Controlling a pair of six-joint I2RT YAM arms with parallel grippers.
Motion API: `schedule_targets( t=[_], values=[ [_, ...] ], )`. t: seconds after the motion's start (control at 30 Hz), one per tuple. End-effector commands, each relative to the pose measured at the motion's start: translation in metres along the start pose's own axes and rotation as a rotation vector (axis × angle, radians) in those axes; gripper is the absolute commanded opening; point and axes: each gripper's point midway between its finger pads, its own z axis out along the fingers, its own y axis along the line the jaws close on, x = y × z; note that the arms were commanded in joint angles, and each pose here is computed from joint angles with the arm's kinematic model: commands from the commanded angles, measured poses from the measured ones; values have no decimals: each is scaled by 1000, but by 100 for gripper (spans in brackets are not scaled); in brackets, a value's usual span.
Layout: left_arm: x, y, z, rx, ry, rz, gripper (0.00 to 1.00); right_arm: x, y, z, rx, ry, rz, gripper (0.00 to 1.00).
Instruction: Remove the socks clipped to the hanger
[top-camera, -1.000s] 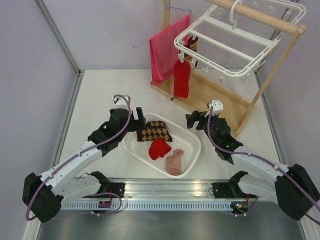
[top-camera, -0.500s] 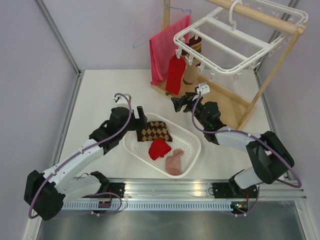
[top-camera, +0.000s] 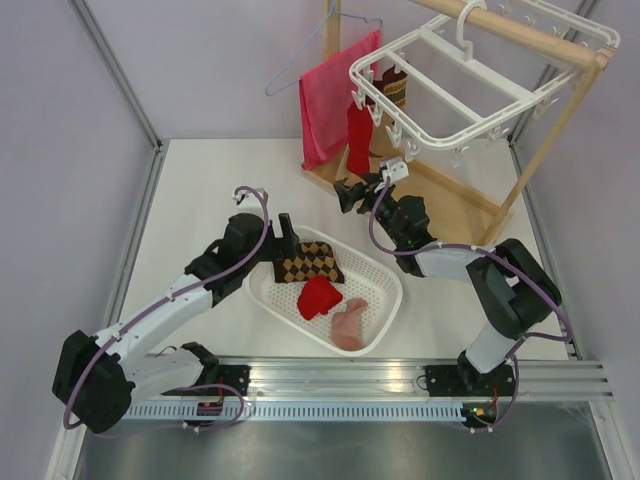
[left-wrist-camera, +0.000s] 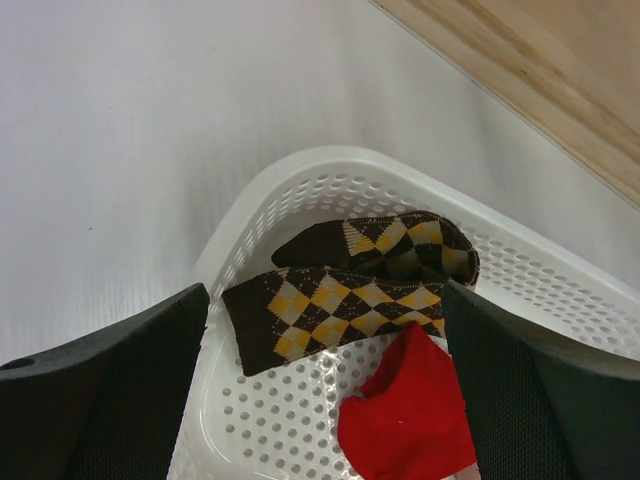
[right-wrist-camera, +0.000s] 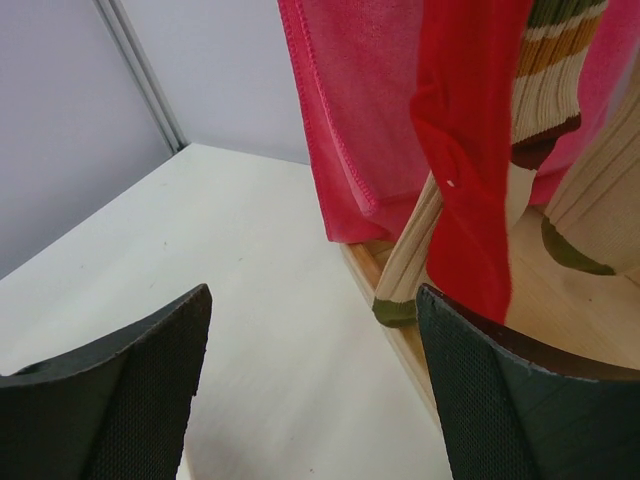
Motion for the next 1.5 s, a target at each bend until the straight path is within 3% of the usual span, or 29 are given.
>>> schedule_targets(
  t=[0.0,0.33,0.77,1.23,1.37,1.43,1.47],
  values=[
    [-6,-5,3,32,-31,-14,100,-34,5,5,-21,-108,-19,86],
    [-2,-8,6,57,-19,-17,100,-48,-8,-4,59,-140,-60,86],
    [1,-7,11,67,-8,-14,100,-18,-24,50,183,-107,-131,83],
    [7,1,14,58,8,-13,100,-6,-41,63,289,-121,-185,81],
    [8,1,14,60,11,-15,100,-7,-45,68,317,-124,-198,54],
    [9,1,14,61,11,-17,100,-9,-48,68,335,-128,-195,47],
    [8,1,14,62,10,-18,100,-13,-48,67,336,-133,-192,34]
  ],
)
